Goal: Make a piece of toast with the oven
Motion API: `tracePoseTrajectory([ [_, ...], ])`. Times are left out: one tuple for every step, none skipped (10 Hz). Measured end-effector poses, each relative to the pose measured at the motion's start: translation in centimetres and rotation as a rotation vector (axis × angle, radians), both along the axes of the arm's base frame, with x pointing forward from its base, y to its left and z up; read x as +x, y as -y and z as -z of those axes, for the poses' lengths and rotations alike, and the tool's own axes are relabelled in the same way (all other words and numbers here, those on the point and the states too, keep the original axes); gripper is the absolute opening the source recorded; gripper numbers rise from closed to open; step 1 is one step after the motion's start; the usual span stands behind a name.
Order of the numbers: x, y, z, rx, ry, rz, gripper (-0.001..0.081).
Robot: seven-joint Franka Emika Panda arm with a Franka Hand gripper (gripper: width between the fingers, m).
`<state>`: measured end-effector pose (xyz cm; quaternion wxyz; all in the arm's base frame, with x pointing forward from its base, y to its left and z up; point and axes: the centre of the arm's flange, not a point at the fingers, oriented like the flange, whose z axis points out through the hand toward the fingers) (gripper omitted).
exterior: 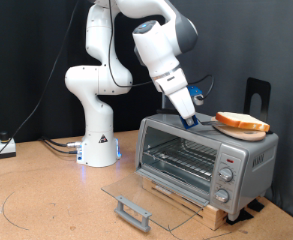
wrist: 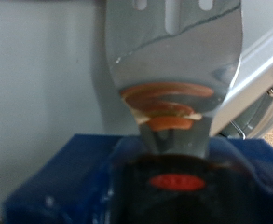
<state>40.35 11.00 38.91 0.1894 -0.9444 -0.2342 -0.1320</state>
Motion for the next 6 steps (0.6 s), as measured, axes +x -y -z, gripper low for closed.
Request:
tracePoseTrajectory([
  [0.0,-1.0,0.4,-0.013,0.004,0.0,0.0411],
  [0.0,-1.9,0.7,-0.017,0.009,-0.001,0.0411],
  [0.1,-2.6,0.8,-0.017,0.017,-0.002,0.0411],
  [0.2,-3.2,0.8,-0.014,0.025,-0.003,0.0411],
  [0.4,-3.8,0.8,-0.013,0.036,-0.004,0.0411],
  [0.5,-4.3,0.8,-0.012,0.042,0.001,0.0411],
])
